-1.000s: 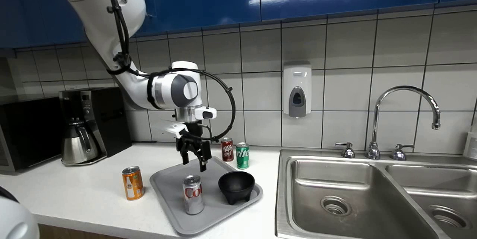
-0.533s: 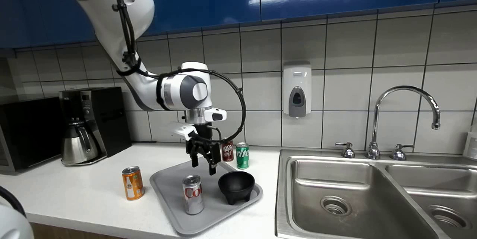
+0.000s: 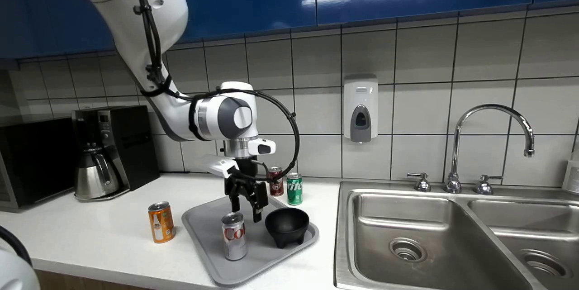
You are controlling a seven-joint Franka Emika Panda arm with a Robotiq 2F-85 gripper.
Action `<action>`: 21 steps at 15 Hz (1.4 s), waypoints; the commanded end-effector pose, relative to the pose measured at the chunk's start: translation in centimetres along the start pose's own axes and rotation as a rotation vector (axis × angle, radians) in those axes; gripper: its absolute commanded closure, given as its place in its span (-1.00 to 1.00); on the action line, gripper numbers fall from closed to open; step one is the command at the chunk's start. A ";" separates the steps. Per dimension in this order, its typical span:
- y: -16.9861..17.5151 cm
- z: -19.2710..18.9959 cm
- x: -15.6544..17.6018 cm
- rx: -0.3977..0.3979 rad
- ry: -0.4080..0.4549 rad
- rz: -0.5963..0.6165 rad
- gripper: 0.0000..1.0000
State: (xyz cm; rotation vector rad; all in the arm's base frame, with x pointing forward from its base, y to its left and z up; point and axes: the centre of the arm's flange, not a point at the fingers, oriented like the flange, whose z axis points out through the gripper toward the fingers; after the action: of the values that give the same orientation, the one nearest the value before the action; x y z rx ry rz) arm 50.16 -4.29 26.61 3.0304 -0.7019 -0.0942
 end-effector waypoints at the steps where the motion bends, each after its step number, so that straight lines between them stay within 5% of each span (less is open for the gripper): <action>1: 0.5 -0.7 -1.7 -0.001 0.000 -0.039 -1.00; 18: -1.7 0.1 -4.7 -0.006 -0.038 -0.109 -1.00; 19: -1.5 0.1 -4.7 -0.004 -0.039 -0.106 -0.50; 21: -1.3 0.1 -4.8 -0.004 -0.040 -0.104 -0.31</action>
State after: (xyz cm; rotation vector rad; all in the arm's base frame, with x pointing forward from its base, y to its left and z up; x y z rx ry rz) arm 47.65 -0.80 25.48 3.0570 -0.5683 -0.1617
